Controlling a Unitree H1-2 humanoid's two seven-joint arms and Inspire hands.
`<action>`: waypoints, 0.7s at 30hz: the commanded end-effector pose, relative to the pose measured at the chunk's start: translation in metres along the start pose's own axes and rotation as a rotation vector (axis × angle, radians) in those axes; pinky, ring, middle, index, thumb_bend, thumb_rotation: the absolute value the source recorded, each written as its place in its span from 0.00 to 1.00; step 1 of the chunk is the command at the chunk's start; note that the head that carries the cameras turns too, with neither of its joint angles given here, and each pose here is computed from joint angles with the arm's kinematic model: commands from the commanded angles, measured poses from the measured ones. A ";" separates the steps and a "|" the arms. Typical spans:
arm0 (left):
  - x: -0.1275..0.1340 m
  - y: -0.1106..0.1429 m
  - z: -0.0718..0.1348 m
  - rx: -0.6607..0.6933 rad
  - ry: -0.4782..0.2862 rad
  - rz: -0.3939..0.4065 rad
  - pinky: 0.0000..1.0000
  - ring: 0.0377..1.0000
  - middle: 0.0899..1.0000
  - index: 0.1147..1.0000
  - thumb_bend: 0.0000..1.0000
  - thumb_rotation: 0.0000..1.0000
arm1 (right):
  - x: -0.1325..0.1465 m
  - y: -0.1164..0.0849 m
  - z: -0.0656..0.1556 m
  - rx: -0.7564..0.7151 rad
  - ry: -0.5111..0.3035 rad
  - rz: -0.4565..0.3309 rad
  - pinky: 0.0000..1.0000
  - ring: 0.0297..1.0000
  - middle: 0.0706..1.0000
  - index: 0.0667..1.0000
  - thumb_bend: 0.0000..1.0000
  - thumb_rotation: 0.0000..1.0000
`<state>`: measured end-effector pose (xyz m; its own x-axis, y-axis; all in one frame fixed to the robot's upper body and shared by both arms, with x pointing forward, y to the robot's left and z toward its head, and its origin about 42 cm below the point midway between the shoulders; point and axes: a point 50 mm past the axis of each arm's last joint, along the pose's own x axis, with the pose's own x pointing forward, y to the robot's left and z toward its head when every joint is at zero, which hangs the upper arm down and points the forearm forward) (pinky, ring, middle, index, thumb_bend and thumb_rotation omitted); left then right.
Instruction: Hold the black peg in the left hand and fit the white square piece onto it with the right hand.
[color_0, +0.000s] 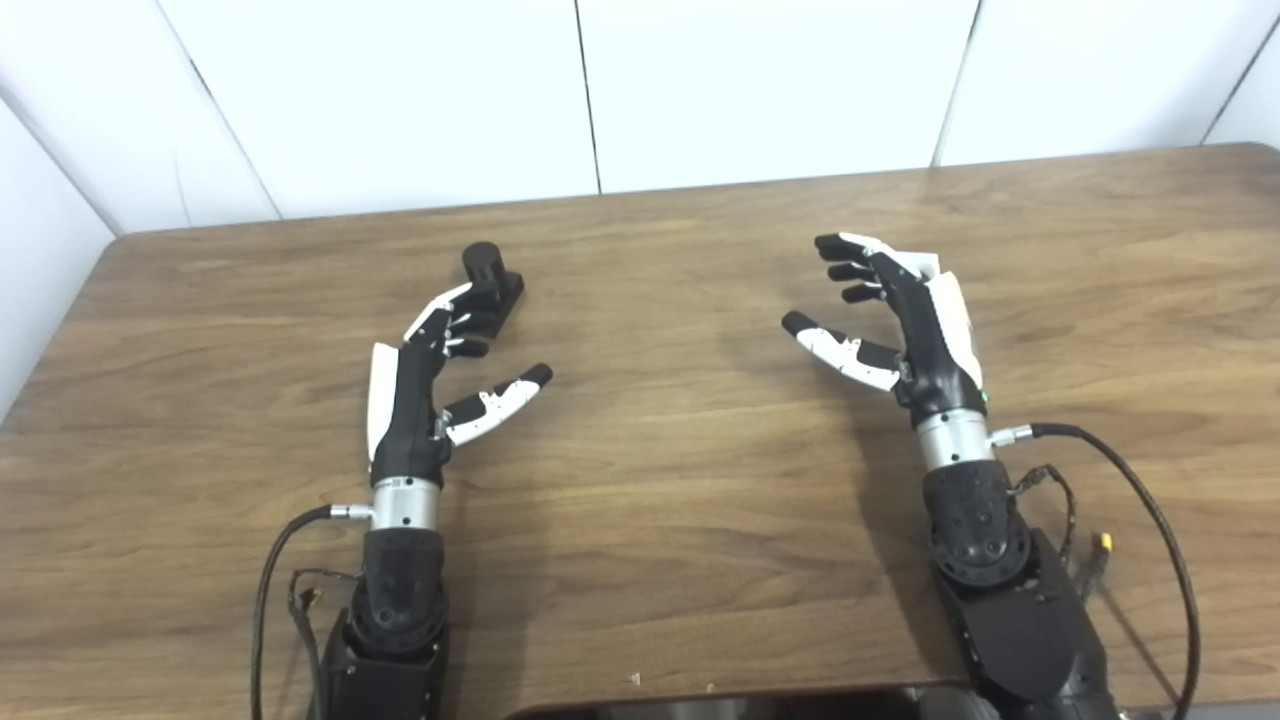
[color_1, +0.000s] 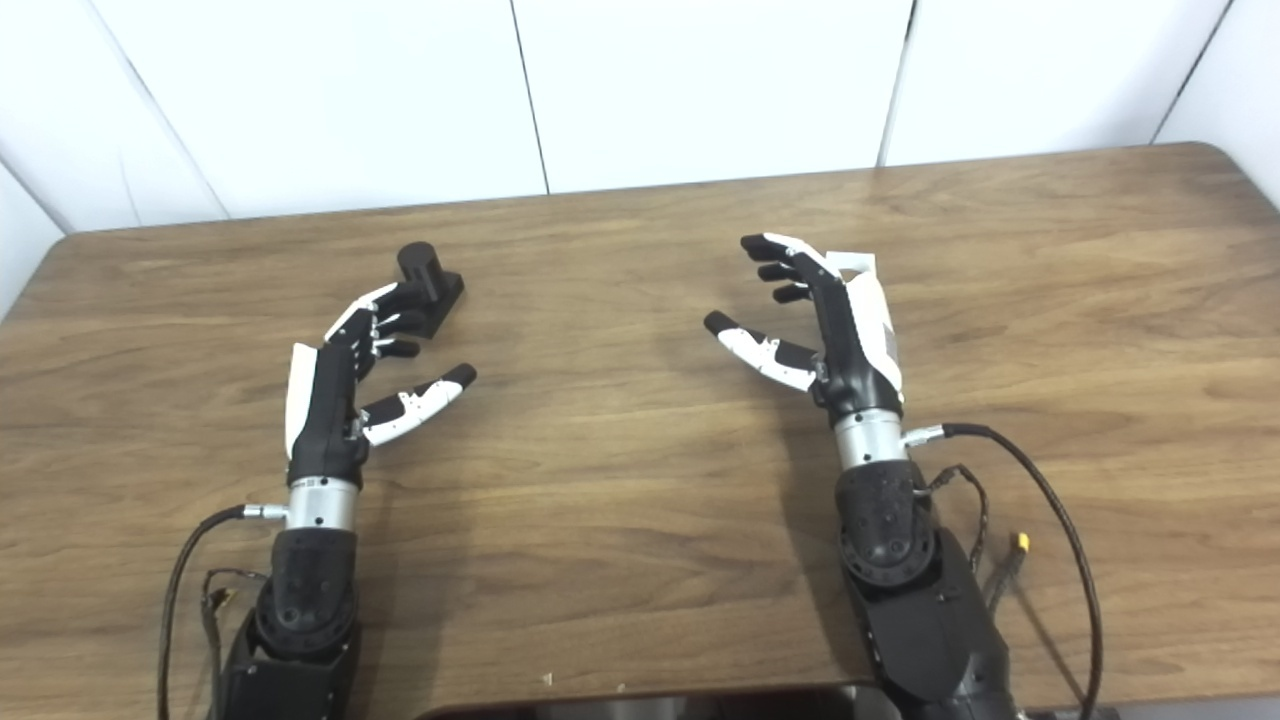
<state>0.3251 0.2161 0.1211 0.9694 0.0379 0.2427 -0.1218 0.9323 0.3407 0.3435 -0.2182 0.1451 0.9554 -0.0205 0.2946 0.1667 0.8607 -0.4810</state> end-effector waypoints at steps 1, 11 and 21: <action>0.004 0.002 0.005 0.009 -0.032 0.010 0.63 0.72 0.75 0.71 0.68 0.11 | -0.003 -0.001 0.000 -0.001 -0.025 -0.009 0.65 0.72 0.73 0.73 0.58 0.32; 0.006 0.002 0.006 0.011 -0.037 0.006 0.65 0.73 0.76 0.71 0.68 0.11 | -0.003 -0.003 -0.002 0.002 -0.023 -0.014 0.66 0.73 0.74 0.73 0.57 0.33; 0.005 -0.011 0.009 0.009 -0.023 0.001 0.62 0.73 0.76 0.71 0.70 0.13 | -0.005 -0.015 -0.009 0.016 -0.017 -0.017 0.64 0.72 0.75 0.73 0.57 0.31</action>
<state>0.3255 0.2104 0.1209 0.9712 0.0324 0.2360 -0.1181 0.9258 0.3591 0.3430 -0.2259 0.1444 0.9570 -0.0350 0.2879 0.1683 0.8754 -0.4531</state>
